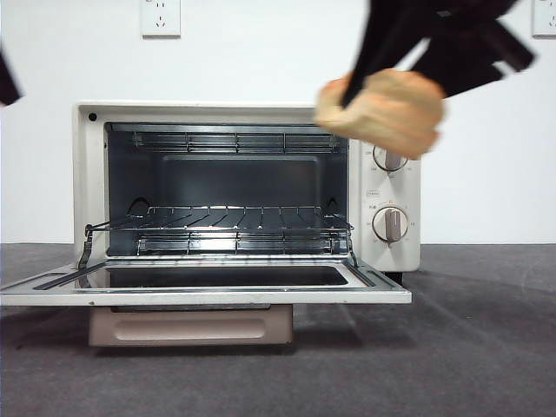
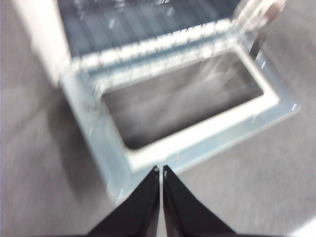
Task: The left arm flap open the oven, the right arm pick bread and place it into oven, the left arm flap close the oven
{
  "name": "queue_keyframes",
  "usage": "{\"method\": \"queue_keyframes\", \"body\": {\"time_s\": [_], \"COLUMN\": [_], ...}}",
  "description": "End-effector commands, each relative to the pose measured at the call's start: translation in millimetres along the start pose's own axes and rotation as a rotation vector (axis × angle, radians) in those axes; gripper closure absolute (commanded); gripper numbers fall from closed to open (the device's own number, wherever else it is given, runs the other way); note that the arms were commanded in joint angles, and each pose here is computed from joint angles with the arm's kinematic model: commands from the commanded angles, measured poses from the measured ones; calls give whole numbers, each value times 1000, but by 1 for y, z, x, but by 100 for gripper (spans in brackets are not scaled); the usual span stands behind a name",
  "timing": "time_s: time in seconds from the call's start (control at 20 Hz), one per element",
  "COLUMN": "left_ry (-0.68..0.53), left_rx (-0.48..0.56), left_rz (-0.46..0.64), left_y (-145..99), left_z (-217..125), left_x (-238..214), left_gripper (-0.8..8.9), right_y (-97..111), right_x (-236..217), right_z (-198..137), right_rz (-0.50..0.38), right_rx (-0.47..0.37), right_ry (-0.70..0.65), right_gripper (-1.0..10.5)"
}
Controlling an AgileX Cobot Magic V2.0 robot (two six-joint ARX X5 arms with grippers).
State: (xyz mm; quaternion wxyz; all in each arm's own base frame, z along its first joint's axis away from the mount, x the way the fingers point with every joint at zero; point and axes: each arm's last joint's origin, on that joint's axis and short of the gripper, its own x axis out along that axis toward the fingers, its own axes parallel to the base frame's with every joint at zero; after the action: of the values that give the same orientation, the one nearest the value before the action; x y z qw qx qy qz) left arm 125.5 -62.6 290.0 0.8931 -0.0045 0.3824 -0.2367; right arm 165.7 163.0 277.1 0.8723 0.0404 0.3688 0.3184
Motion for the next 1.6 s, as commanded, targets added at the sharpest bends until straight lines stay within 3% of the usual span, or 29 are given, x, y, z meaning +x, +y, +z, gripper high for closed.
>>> {"method": "queue_keyframes", "body": {"time_s": [0.05, 0.35, 0.75, 1.2, 1.6], "left_ry": [2, -54, -73, -67, -48], "left_rx": [-8, -1, 6, 24, 28], "left_rz": [-6, -14, -16, -15, -12], "left_y": [0, -2, -2, -2, -2], "left_z": [-8, -16, -17, -19, -21], "left_x": [-8, -26, -30, -31, -31], "left_gripper": [798, 798, 798, 798, 798], "right_y": [11, 30, 32, 25, 22], "right_x": [22, 78, 134, 158, 165], "right_z": [12, 48, 65, 63, 59], "right_rz": [11, 9, -128, -250, -295], "right_rx": [-12, 3, 82, 153, 157], "right_ry": [26, 43, -56, -166, -164], "right_gripper": [805, 805, 805, 804, 669]}}
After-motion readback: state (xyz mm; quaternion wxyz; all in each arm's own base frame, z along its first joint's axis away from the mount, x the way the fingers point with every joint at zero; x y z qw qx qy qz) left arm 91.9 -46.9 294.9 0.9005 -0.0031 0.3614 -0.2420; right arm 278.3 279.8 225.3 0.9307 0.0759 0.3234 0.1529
